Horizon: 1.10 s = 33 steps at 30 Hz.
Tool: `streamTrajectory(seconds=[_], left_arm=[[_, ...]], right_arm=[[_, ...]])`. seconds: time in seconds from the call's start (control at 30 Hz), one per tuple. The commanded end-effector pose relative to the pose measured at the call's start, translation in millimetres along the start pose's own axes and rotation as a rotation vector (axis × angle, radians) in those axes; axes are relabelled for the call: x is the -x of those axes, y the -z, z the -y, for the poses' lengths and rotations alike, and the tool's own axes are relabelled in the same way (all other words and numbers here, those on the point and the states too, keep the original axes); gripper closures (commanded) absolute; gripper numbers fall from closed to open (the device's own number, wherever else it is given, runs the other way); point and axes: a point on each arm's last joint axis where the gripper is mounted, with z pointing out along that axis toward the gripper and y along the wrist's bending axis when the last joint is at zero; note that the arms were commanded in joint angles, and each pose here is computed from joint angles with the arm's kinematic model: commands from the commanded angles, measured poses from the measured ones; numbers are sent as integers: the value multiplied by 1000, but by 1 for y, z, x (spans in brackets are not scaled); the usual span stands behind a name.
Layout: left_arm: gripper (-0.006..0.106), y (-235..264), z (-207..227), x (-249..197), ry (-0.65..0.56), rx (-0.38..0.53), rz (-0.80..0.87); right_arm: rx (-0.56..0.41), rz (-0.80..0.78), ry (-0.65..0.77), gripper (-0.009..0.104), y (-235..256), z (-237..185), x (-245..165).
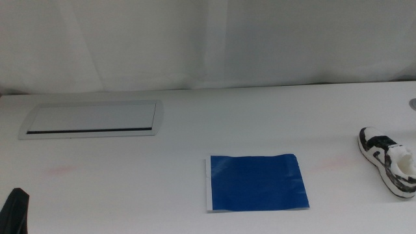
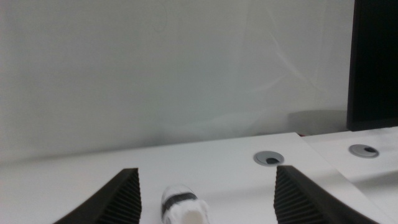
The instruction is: Use one arm to grab the shoe from the table and place it on the mat.
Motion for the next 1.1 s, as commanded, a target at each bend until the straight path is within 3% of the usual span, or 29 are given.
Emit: streamTrajectory(seconds=[0.0,0.2,0.37,0.53,0.63,0.77,1.07], left_arm=[[10,1,-1,-11,11,-1,2],[10,1,-1,-11,11,-1,2],[10,1,-1,-11,11,-1,2],[10,1,-1,-11,11,-1,2],[10,1,-1,-11,11,-1,2],[10,1,-1,-11,11,-1,2],[10,1,-1,-11,11,-1,2]], right_arm=[[-2,33,-51,34,1,0,-5],[-1,98,-67,34,10,0,38],[-15,8,32,34,12,1,78],[-13,-48,4,34,2,1,113],[-4,-145,-26,34,-10,-1,126],[4,-294,45,34,-29,0,130],[54,-651,83,34,-78,-3,112]])
